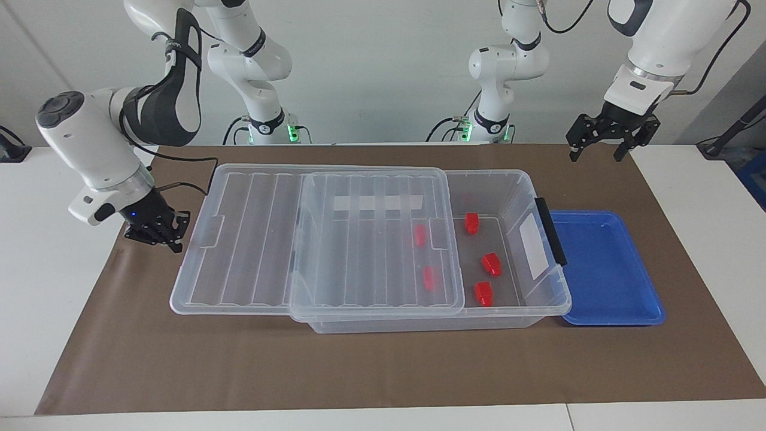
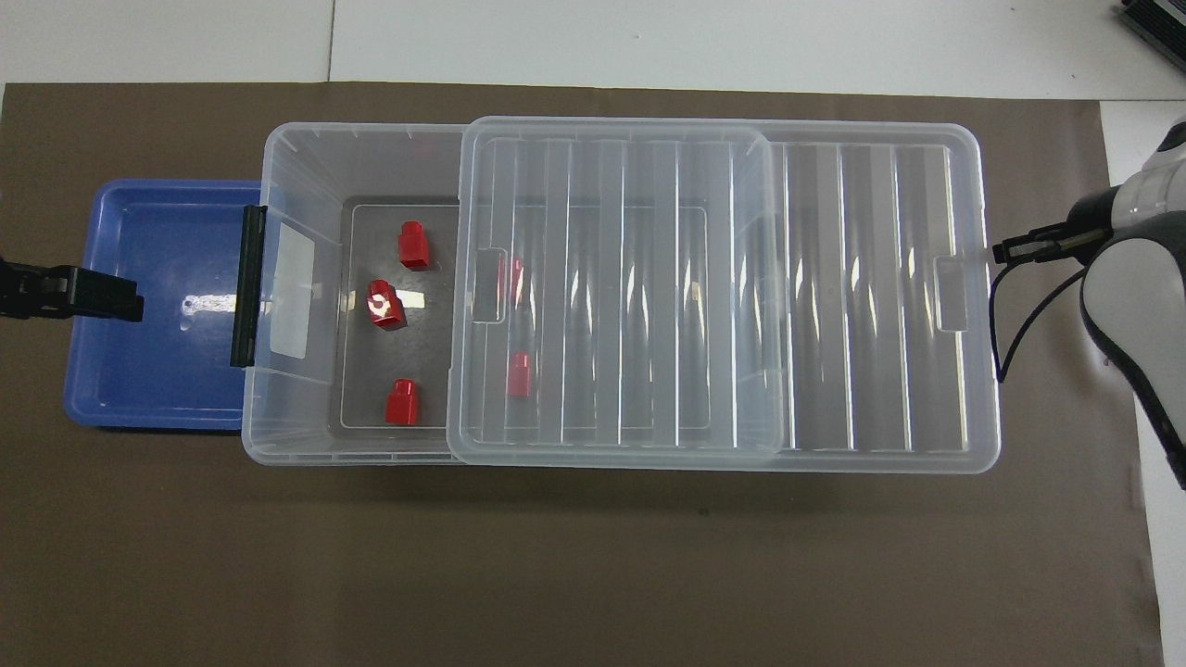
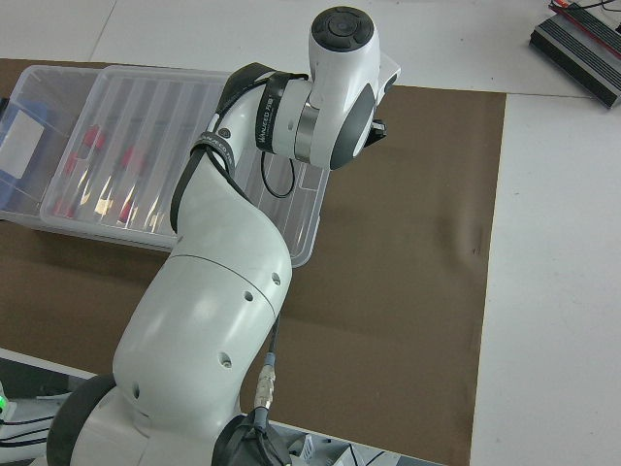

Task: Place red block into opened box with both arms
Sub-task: 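Reach the right gripper to the lid's end handle and grasp it, then slide the lid back toward the blue tray with the right gripper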

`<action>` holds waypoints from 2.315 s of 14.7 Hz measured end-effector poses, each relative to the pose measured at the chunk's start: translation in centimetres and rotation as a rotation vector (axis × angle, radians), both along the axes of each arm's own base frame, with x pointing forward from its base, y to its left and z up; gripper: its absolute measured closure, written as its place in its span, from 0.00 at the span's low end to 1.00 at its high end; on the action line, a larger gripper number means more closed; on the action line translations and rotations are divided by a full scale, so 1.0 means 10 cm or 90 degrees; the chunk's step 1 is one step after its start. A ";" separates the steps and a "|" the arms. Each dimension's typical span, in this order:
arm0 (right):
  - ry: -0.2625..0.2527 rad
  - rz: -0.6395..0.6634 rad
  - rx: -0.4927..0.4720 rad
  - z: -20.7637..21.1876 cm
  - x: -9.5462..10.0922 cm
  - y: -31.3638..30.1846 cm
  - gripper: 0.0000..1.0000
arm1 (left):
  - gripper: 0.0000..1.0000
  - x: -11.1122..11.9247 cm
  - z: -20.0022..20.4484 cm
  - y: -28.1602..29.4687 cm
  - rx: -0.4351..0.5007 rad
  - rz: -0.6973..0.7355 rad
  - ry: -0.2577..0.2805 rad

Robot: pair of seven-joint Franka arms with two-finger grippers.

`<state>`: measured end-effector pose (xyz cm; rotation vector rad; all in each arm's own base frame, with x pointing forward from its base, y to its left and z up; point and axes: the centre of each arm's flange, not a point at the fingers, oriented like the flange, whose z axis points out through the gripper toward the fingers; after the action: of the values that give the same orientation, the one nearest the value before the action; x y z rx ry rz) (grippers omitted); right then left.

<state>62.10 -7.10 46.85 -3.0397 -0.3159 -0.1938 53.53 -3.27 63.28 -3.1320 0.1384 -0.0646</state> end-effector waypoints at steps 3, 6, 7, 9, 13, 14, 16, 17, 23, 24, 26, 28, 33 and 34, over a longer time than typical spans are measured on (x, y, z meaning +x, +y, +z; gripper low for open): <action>-0.001 -0.006 0.003 0.01 0.03 0.21 0.99 | 0.00 0.00 0.00 0.00 0.000 0.000 0.000; 0.000 -0.008 0.005 0.01 0.04 0.35 0.99 | 0.00 0.00 0.00 0.02 0.000 0.002 0.000; 0.000 -0.009 0.005 0.01 0.04 0.39 0.99 | 0.00 0.00 0.00 0.03 0.000 0.003 0.000; 0.001 -0.016 0.007 0.01 0.04 0.50 0.99 | 0.00 0.00 0.00 0.05 0.000 0.006 0.000; -0.001 -0.025 0.013 0.01 0.06 0.89 0.99 | 0.00 0.00 0.00 0.08 0.000 0.009 0.000; 0.000 -0.026 0.014 0.01 0.06 0.96 0.99 | 0.00 0.00 0.00 0.08 0.000 0.009 0.000; 0.003 -0.029 0.016 0.00 0.05 1.10 0.99 | 0.00 0.00 0.00 0.08 0.000 0.009 0.000; 0.006 -0.032 0.017 -0.01 0.05 1.19 0.99 | 0.00 0.00 0.00 0.08 0.000 0.009 0.000; 0.014 -0.037 0.021 -0.04 0.01 1.60 0.99 | 0.00 0.00 0.00 0.08 0.000 0.009 0.000; 0.015 -0.038 0.022 -0.04 0.00 1.64 0.99 | 0.00 0.00 0.00 0.08 0.000 0.010 0.000; 0.016 -0.033 0.022 -0.05 -0.02 1.73 0.99 | 0.00 0.00 0.00 0.08 0.000 0.010 0.000; 0.017 -0.029 0.022 -0.05 -0.03 1.79 0.99 | 0.00 0.00 0.00 0.09 0.000 0.010 0.000; 0.019 -0.026 0.023 -0.06 -0.05 1.90 0.99 | 0.00 0.00 0.00 0.09 0.000 0.011 0.000; 0.020 -0.024 0.023 -0.07 -0.05 1.91 0.99 | 0.00 0.00 0.00 0.09 0.000 0.011 0.000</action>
<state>61.56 12.01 46.19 -3.0120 -0.2495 -0.1525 53.58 -2.34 63.27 -3.1335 0.1120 -0.0642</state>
